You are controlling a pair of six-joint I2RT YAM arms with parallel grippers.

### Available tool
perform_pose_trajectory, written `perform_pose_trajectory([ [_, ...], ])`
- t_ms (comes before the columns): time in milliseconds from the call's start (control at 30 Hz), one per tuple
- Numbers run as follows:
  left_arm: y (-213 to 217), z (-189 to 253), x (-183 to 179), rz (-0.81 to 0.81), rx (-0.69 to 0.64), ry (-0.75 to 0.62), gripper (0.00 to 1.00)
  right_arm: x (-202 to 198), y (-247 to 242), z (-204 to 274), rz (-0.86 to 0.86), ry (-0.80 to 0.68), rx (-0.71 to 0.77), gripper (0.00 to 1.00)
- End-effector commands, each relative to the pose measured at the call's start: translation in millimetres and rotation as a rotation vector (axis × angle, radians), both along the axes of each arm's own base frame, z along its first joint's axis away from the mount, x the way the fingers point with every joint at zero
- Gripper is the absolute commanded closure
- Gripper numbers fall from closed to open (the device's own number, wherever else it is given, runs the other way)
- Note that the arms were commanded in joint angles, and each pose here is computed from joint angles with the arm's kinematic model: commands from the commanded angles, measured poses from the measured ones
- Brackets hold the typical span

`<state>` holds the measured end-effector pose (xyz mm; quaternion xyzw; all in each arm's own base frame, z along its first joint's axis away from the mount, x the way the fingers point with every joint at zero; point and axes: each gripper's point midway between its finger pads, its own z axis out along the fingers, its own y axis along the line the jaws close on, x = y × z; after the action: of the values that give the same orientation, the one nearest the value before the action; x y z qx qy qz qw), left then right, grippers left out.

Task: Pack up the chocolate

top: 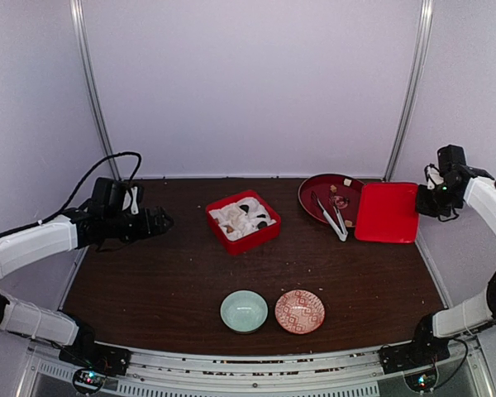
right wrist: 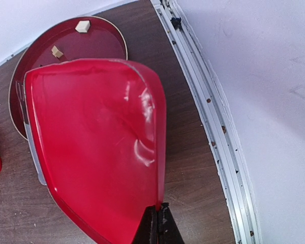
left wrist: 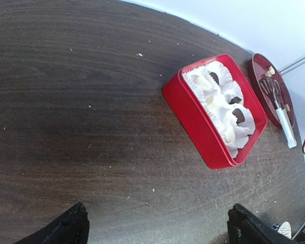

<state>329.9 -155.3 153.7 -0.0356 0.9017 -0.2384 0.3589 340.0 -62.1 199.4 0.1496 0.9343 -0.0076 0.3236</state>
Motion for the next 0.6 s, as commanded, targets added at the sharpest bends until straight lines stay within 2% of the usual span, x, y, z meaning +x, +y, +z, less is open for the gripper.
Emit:
perform_pose_trajectory([
  [0, -4.1, 32.6, 13.5, -0.028, -0.003, -0.102, 0.02, 7.3, 13.8, 54.2, 0.054, -0.176, 0.029, 1.00],
  [233, -28.0, 70.8, 10.1, -0.173, -0.075, -0.221, 0.02, 16.3, 69.6, 82.6, 0.211, -0.290, 0.174, 1.00],
  [400, -73.0, 115.0, -4.1, -0.369, -0.219, -0.323, 0.02, 31.8, 126.4, 92.5, 0.318, -0.328, 0.245, 1.00],
  [567, -116.3, 143.1, -16.8, -0.479, -0.275, -0.378, 0.02, 49.6, 195.3, 98.0, 0.432, -0.334, 0.286, 1.00],
])
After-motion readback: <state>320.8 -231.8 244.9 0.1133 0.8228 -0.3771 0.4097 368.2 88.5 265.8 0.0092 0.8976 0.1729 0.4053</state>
